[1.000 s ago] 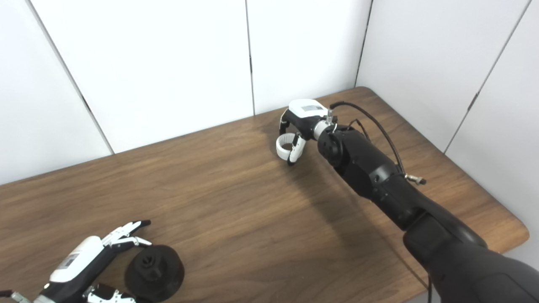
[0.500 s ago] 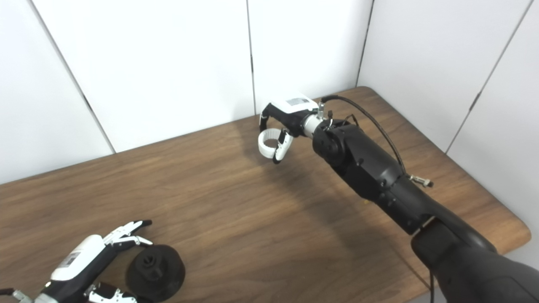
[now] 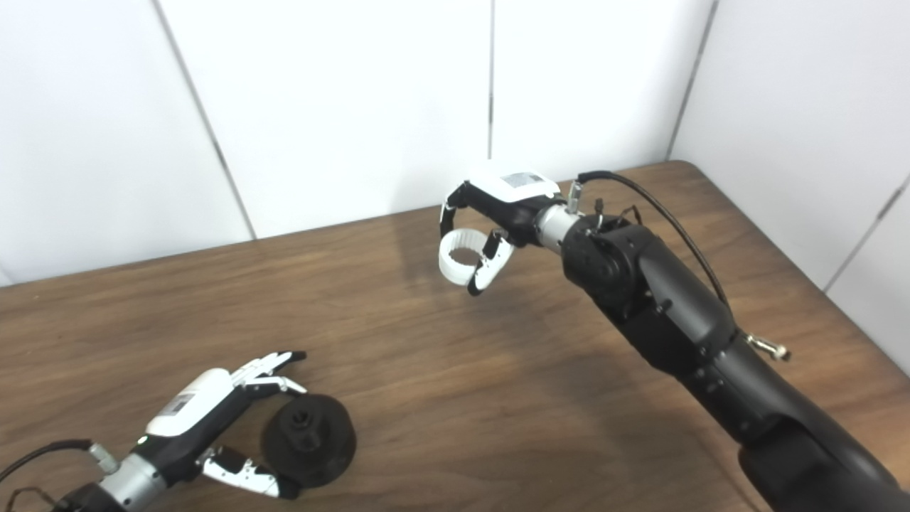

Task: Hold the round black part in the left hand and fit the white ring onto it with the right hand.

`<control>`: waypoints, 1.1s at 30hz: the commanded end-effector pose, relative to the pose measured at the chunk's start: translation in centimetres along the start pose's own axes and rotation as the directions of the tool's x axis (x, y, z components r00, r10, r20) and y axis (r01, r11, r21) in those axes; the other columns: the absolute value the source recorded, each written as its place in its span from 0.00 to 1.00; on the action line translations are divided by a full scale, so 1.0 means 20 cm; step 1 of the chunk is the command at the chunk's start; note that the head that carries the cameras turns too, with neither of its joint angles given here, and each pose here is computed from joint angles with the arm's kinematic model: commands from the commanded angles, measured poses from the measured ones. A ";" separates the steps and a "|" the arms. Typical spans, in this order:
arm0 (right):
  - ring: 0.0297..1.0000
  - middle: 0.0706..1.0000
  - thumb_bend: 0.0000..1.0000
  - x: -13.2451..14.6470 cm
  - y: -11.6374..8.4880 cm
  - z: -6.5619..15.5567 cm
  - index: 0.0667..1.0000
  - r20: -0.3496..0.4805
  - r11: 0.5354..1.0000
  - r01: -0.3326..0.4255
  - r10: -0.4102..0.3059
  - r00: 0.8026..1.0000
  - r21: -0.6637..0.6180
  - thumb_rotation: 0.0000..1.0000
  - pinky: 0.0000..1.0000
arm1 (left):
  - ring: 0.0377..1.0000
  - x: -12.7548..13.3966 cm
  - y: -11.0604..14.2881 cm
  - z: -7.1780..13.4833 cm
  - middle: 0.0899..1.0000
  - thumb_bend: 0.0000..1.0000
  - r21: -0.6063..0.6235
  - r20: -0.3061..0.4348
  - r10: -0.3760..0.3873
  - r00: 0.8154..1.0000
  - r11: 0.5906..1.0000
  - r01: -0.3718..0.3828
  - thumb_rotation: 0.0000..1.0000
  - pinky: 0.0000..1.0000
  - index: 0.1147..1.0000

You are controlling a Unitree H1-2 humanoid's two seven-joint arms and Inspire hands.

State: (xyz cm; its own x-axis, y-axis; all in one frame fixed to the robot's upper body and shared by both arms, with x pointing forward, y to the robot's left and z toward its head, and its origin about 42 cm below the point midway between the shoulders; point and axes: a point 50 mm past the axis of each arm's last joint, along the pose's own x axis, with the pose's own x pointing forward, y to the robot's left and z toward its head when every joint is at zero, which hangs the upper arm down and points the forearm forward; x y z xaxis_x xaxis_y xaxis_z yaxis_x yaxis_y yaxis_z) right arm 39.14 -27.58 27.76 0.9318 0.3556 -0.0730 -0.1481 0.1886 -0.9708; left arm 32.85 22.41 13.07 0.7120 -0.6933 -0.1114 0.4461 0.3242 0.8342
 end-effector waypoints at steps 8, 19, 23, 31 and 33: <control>0.78 0.76 0.52 -0.05 -0.09 0.17 0.44 0.142 1.000 0.021 -0.019 0.990 -0.015 0.14 0.72 | 0.98 0.03 -0.04 0.01 0.97 0.52 0.017 -0.023 -0.044 0.999 0.999 0.044 0.07 0.95 0.42; 0.79 0.77 0.52 -0.13 0.00 0.30 0.44 0.232 0.998 -0.032 0.018 0.973 0.055 0.14 0.72 | 0.99 0.10 -0.07 0.06 0.97 0.52 0.013 -0.021 -0.043 0.999 0.999 0.044 0.07 0.96 0.42; 0.79 0.77 0.52 -0.14 0.03 0.33 0.44 0.265 0.997 -0.046 0.026 0.964 0.070 0.14 0.73 | 0.99 0.11 -0.07 0.07 0.97 0.52 0.011 -0.026 -0.044 0.999 0.999 0.045 0.07 0.97 0.42; 0.81 0.79 0.52 -0.14 0.08 0.42 0.44 0.309 0.991 -0.083 0.047 0.950 0.103 0.14 0.76 | 1.00 0.13 -0.08 0.08 0.98 0.52 0.017 -0.027 -0.050 0.998 0.999 0.051 0.08 0.99 0.42; 0.81 0.79 0.52 -0.13 0.09 0.44 0.44 0.323 0.991 -0.085 0.046 0.945 0.106 0.14 0.76 | 1.00 0.14 -0.08 0.08 0.98 0.52 0.017 -0.026 -0.051 0.998 0.999 0.052 0.08 0.99 0.42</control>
State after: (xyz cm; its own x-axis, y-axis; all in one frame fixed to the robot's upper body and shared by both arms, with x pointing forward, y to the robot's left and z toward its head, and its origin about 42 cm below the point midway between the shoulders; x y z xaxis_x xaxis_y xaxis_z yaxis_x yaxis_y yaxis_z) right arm 33.59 -20.62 26.21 0.7834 0.6116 -0.1103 -0.3247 0.2515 -0.9117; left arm 33.16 19.20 12.88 0.7164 -0.6879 -0.1163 0.4542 0.3334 0.8262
